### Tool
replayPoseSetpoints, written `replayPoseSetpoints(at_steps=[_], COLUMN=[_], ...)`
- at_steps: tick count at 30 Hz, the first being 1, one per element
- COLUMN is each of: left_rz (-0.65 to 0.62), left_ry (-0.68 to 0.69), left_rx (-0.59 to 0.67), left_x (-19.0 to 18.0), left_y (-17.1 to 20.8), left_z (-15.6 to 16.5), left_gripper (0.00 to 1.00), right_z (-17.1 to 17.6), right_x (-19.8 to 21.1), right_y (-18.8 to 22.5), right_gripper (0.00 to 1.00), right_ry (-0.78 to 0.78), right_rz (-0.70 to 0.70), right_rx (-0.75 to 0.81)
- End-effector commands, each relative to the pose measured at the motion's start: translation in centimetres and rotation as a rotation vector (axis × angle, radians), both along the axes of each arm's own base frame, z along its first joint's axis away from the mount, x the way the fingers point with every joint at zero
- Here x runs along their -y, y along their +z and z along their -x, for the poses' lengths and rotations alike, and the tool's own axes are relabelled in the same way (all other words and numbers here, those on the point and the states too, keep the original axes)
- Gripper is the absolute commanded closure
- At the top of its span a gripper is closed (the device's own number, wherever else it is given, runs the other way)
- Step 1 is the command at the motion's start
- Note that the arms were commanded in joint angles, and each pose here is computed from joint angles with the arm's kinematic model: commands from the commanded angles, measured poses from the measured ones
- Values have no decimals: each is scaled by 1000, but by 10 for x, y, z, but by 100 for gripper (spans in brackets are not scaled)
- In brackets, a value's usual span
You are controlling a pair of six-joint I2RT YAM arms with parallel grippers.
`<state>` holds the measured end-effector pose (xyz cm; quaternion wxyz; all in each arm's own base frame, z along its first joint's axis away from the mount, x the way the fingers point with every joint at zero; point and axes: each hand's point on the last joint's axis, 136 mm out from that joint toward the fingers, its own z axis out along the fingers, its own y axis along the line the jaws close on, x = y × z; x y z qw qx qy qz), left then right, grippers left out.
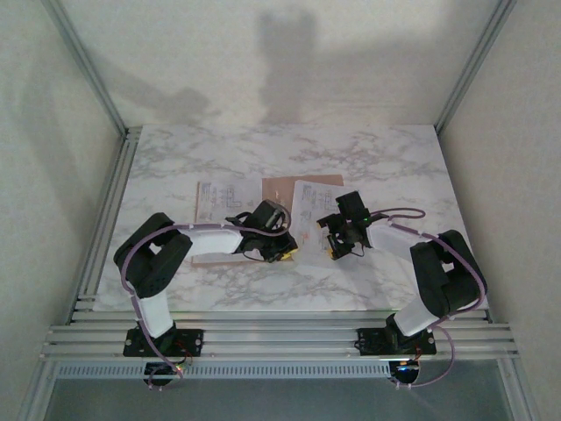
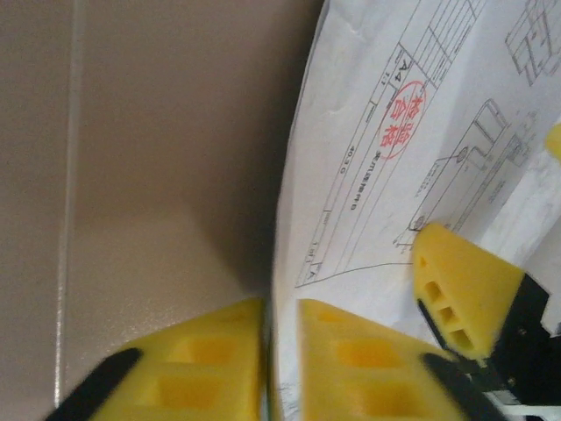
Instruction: Put the files into the folder
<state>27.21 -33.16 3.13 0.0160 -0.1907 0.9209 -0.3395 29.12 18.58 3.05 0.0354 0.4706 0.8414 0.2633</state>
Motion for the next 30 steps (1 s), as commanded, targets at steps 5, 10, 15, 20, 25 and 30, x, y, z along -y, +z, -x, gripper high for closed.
replayPoseSetpoints(at_steps=[5,10,15,20,25,30], left_rz=[-52,-44,-38,-4,28,62], left_ry=[3,7,62,148,204,258], left_rx=[8,31,28,41,45,34], left_x=[-3,-3,-10,-15,-15,-13], left_y=[-3,5,5,10,15,15], left_z=[0,-5,-9,-15,-19,-18], left_gripper=[100,100,100,100,100,100], right_z=[0,-14,-14,-14,-17,-22], right_x=[28,42,46,45,41,35], right_y=[41,91,104,104,103,104], right_gripper=[15,14,14,14,15,15], right_ry=[76,154,176,202,233,266], right_rz=[222,338,355,356,353,340], right_rx=[47,165,213,230,236,254])
